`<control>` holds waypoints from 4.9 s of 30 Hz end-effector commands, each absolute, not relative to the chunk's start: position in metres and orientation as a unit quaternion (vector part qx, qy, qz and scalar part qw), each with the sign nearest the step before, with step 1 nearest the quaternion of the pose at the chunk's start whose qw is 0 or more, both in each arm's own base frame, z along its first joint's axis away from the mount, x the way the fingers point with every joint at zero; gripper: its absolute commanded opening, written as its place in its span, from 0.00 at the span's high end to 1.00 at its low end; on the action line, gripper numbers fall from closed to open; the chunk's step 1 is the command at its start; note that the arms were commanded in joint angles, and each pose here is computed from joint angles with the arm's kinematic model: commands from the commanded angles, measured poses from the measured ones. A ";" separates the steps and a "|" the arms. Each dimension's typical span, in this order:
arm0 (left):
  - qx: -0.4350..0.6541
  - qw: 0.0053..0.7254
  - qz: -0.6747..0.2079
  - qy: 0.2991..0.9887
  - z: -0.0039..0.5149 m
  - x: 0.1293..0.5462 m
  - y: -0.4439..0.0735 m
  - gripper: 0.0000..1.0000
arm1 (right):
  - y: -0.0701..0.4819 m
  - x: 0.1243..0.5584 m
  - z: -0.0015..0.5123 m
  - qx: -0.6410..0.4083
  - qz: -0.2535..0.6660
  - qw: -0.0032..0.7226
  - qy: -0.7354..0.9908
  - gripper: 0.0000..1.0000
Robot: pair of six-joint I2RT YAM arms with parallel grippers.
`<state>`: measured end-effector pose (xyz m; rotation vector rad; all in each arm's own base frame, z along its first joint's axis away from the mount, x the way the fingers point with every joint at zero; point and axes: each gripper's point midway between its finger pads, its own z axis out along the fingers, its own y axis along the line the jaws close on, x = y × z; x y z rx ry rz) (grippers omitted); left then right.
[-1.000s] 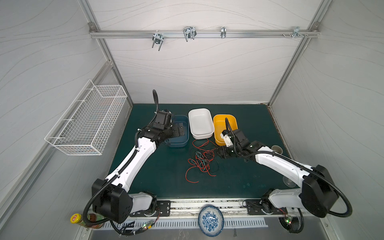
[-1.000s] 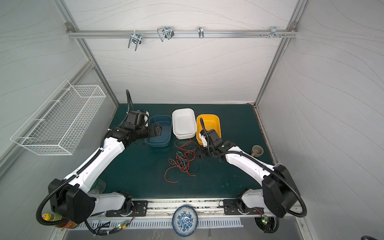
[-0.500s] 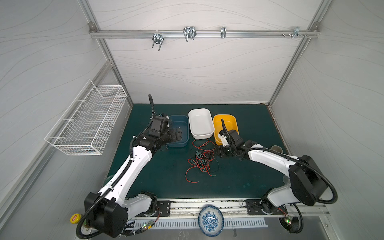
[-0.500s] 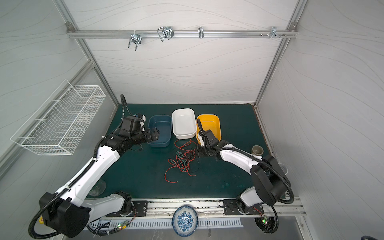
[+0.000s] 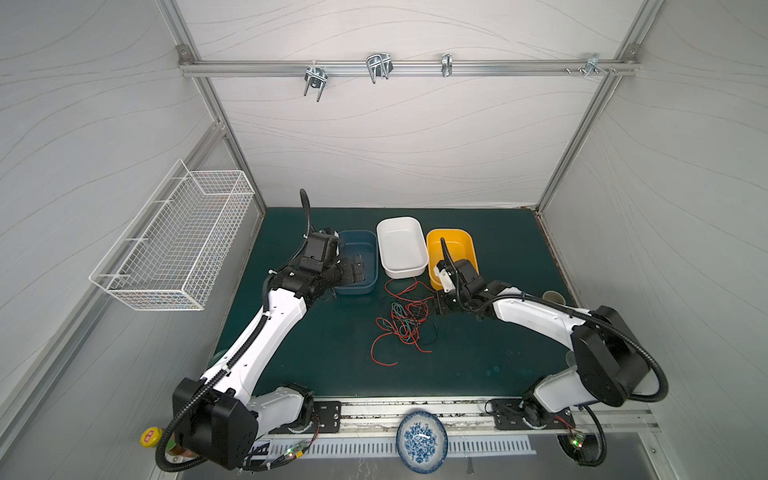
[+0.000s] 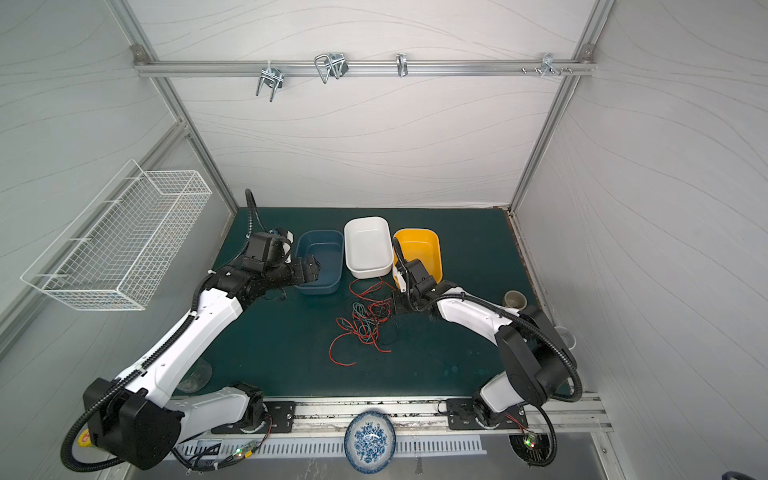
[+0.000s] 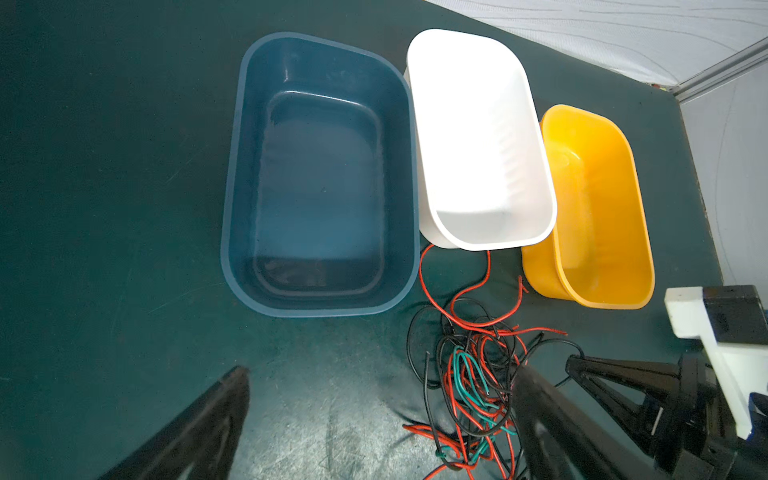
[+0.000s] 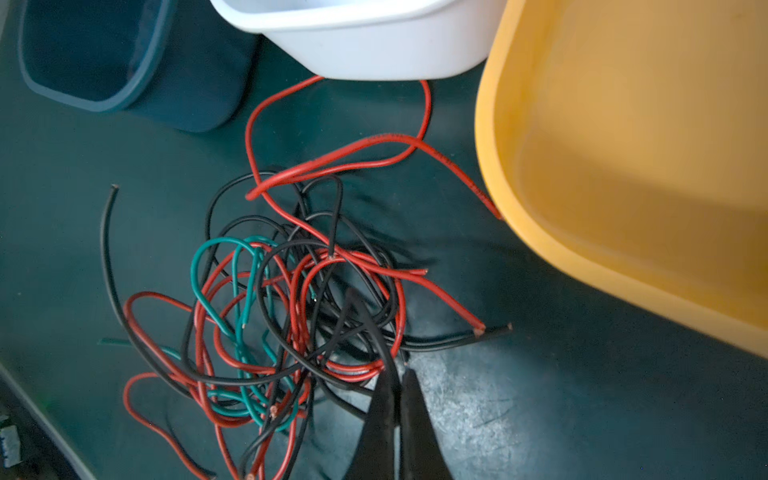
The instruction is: Untangle the cables
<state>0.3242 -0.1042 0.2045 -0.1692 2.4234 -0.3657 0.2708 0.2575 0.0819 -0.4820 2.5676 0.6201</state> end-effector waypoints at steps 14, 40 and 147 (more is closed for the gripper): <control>-0.058 0.337 -0.137 0.930 0.208 0.327 -0.105 0.00 | 0.279 0.243 0.165 -0.200 0.283 0.268 0.899 1.00; -0.044 0.324 -0.159 0.931 0.207 0.324 -0.114 0.01 | 0.275 0.195 0.280 -0.260 0.328 0.338 0.843 1.00; 0.038 0.379 -0.353 0.854 0.277 0.188 -0.194 1.00 | 0.180 0.274 0.276 0.028 0.382 0.300 0.874 1.00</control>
